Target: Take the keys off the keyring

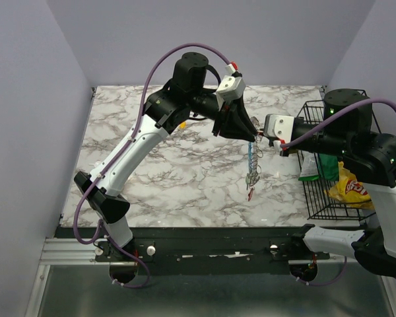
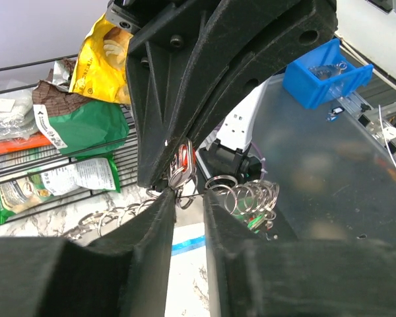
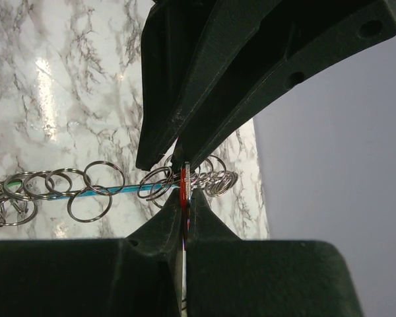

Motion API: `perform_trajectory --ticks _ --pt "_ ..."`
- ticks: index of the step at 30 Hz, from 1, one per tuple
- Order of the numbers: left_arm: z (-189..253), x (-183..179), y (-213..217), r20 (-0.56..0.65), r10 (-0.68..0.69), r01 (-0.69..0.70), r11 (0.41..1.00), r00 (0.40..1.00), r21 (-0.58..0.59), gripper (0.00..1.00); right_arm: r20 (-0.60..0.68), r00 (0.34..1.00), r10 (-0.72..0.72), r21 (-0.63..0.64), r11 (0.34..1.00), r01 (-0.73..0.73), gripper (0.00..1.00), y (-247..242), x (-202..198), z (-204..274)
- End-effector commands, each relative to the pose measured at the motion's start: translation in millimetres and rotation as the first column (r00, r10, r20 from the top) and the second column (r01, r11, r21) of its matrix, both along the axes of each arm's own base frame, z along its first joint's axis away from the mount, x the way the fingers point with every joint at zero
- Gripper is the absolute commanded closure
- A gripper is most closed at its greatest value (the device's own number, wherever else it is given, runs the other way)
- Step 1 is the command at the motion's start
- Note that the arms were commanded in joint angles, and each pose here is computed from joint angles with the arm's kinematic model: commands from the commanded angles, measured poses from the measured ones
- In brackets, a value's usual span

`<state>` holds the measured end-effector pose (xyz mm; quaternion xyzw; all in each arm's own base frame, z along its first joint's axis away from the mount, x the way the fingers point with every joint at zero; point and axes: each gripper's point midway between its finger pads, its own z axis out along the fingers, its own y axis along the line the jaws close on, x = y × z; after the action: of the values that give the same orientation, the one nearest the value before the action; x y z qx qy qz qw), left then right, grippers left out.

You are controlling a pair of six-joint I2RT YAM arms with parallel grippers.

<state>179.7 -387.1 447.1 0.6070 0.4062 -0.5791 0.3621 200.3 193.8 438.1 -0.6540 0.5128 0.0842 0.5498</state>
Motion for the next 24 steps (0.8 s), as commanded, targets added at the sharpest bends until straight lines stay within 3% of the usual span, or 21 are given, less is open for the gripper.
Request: perform_trajectory --ticks 1,13,16,24 --pt "-7.0 -3.6 -3.7 -0.021 -0.021 0.021 1.000 1.000 0.015 0.74 0.061 0.998 -0.011 0.041 0.999 0.009 0.99 -1.7 1.6 21.2" --pt "-7.5 0.1 -5.0 -0.013 0.002 -0.002 1.000 1.000 0.018 1.00 0.069 0.997 -0.026 0.041 0.999 0.023 0.99 -4.1 3.1 22.1" --pt "-8.6 2.1 -5.6 -0.013 0.016 -0.015 1.000 1.000 0.023 1.00 0.081 0.995 -0.051 0.038 0.998 0.048 0.99 -6.9 7.2 21.5" --pt "-1.3 30.3 -3.3 0.036 0.231 -0.233 0.972 0.972 0.041 1.00 0.125 0.968 -0.220 -0.009 0.975 0.222 0.99 -33.6 29.8 4.4"
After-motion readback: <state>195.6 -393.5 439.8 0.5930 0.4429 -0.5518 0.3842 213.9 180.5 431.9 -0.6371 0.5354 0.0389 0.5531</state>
